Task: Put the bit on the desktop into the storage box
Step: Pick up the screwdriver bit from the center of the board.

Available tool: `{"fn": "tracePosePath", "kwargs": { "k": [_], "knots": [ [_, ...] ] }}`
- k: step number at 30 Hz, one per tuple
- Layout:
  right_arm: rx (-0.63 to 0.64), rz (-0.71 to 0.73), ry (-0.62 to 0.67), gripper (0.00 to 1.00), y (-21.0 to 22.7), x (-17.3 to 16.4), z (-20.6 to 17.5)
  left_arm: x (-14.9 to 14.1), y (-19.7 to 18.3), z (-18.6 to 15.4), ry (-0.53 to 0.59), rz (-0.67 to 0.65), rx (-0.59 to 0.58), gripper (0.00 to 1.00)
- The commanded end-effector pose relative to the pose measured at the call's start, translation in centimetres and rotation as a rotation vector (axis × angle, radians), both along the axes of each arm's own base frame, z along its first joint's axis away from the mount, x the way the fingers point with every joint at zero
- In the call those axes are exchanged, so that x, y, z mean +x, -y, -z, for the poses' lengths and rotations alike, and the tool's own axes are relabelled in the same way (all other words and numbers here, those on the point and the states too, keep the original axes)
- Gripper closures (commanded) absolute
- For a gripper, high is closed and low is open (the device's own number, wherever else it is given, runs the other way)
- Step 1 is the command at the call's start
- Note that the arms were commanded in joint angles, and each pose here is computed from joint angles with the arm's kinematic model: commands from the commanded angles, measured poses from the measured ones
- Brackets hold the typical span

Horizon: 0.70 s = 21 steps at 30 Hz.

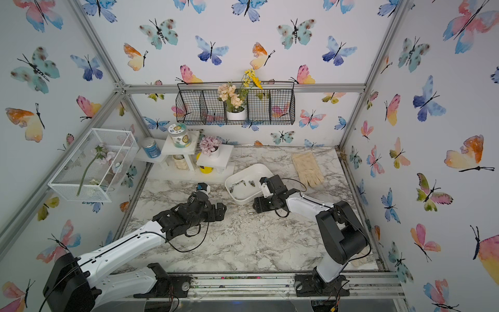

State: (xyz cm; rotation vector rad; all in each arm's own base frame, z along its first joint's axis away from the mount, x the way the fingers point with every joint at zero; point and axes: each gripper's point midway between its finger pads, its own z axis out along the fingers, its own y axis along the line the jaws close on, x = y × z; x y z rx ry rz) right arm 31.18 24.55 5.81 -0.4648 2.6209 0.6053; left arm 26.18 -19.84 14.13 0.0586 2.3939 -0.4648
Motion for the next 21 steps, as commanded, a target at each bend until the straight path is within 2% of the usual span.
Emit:
{"fn": "tracePosePath", "kwargs": {
  "k": [1, 12, 21],
  "knots": [
    [-0.077, 0.118, -0.006, 0.32, 2.0, 0.1, 0.4, 0.1, -0.5, 0.0, 0.011, -0.023, 0.005, 0.01],
    [-0.106, 0.201, -0.032, 0.5, 1.9, 1.9, 1.3, -0.1, -0.7, 0.0, 0.013, -0.023, -0.001, 0.01],
    [-0.107, 0.203, -0.068, 0.59, 1.2, 2.5, 2.5, -0.3, -0.8, 0.2, 0.009, -0.023, -0.002, 0.01]
  ]
}}
